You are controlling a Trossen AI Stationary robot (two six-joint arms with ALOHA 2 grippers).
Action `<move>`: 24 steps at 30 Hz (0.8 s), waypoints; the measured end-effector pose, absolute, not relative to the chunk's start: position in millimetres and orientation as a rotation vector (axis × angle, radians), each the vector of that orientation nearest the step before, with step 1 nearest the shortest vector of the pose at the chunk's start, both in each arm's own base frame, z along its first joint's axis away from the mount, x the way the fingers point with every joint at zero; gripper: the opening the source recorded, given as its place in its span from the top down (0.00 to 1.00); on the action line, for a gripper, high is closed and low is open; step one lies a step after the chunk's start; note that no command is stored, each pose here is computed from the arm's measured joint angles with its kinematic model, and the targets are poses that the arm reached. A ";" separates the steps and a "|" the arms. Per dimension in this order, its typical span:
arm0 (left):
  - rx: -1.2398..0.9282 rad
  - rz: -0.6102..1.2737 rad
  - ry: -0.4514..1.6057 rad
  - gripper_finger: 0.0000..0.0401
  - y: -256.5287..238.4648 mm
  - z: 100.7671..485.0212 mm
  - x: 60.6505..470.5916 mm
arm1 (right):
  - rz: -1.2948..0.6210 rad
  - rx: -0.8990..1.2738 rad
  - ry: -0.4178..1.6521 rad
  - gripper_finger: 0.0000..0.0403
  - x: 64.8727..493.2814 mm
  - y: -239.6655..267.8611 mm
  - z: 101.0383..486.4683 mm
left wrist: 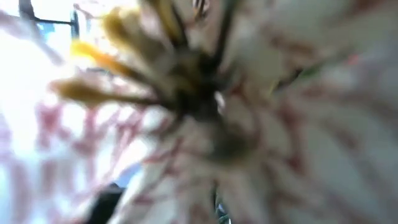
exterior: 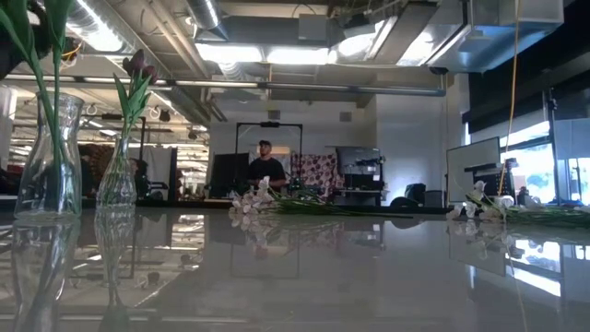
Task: Sort flowers into vase by color
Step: Put the bottom left white flowers into the purple vase
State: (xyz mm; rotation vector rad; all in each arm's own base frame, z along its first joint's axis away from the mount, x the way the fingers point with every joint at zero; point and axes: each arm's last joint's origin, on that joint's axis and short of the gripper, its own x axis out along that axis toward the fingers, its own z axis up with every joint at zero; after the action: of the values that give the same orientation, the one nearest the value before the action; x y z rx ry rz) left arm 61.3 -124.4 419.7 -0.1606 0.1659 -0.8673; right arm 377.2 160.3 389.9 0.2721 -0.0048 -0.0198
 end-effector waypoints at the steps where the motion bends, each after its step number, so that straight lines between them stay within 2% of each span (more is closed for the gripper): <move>1: -0.147 -0.873 0.178 0.99 -129.2 417.7 60.2 | -0.021 0.290 0.004 0.41 377.2 160.3 389.1; 10: 0.011 -0.878 0.223 0.99 -151.9 404.1 47.3 | -0.043 0.382 0.013 0.41 377.2 159.7 387.5; 24: 0.044 -0.823 0.390 0.99 -147.8 385.9 41.1 | -0.061 0.408 0.009 0.41 377.1 159.2 387.5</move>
State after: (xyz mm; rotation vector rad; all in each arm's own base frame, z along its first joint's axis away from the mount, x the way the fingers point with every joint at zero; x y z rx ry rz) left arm 41.1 -147.8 385.9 0.0441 0.3896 -0.8235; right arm 377.1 159.2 387.5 0.4082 0.0087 -0.0608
